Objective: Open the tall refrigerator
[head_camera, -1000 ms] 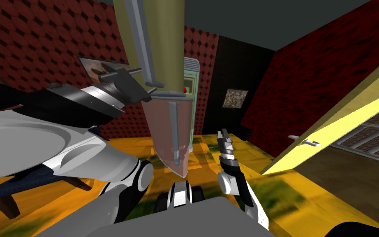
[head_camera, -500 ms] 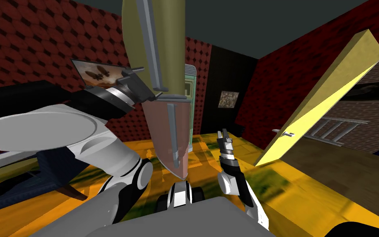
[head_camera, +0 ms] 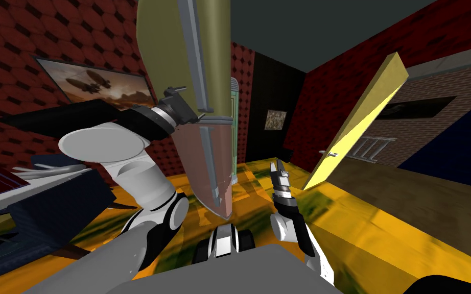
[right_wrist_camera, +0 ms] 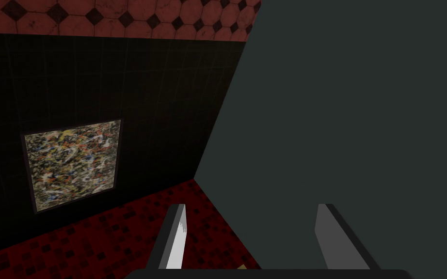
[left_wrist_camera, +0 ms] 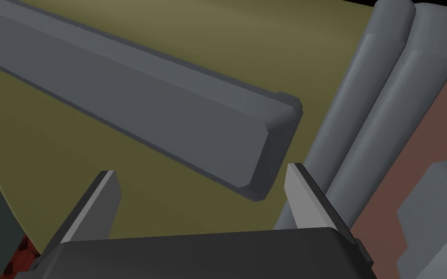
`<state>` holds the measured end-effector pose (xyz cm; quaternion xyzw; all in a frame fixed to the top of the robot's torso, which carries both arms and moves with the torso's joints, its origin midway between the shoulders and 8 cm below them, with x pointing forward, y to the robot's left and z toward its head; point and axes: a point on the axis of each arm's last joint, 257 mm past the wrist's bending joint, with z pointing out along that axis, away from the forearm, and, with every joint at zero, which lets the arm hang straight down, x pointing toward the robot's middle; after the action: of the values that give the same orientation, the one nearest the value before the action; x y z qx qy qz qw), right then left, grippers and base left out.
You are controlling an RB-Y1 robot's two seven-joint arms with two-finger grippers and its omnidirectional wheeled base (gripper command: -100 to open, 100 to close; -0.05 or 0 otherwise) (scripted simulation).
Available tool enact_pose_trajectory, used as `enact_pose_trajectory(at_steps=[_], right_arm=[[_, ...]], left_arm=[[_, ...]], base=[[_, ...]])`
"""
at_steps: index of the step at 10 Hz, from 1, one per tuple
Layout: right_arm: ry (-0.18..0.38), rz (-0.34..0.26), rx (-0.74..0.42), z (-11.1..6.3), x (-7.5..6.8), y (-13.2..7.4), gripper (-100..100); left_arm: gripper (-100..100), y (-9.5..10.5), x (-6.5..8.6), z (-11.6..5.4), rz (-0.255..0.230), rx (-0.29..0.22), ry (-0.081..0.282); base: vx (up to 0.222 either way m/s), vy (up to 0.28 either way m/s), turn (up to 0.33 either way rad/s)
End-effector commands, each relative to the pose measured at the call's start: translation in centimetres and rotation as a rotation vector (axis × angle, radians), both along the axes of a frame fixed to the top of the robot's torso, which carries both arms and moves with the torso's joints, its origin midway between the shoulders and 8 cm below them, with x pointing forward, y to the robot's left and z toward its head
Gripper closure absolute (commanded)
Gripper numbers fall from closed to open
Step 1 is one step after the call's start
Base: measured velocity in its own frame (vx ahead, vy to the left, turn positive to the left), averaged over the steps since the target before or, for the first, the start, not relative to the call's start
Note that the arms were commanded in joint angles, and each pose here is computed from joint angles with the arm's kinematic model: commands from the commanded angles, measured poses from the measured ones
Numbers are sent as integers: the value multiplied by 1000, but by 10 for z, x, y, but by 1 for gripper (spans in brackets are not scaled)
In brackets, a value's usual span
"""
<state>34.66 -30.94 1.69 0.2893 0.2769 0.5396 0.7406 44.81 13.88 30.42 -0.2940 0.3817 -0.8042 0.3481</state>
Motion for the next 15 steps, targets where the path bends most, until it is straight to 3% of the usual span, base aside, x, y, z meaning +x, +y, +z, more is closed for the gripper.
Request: enact_pose_trajectory(at_steps=[1,5,6,7,8,12,13,15], right_arm=[[0,0,0,0,0,0,0],[0,0,0,0,0,0,0],[0,0,0,0,0,0,0],[0,0,0,0,0,0,0],[0,0,0,0,0,0,0],[0,0,0,0,0,0,0],[0,0,0,0,0,0,0],[0,0,0,0,0,0,0]], left_arm=[[100,16,13,6,27,-42,-10],[100,19,11,11,30,-54,-28],[100,-1,6,-4,-20,-31,5],[100,-3,-6,-3,-40,-32,-5],[100,-3,-6,-3,-40,-32,-5],[100,-9,-49,-3,-113,-24,-41],[100,-9,-52,-2,-111,-23,-49],[100,-13,-73,-4,-143,-12,-66]], base=[[0,0,0],[10,-16,5],[-36,62,-39],[-68,157,-49],[-41,159,-26],[-53,234,-11],[-114,165,-8],[-74,132,-41]])
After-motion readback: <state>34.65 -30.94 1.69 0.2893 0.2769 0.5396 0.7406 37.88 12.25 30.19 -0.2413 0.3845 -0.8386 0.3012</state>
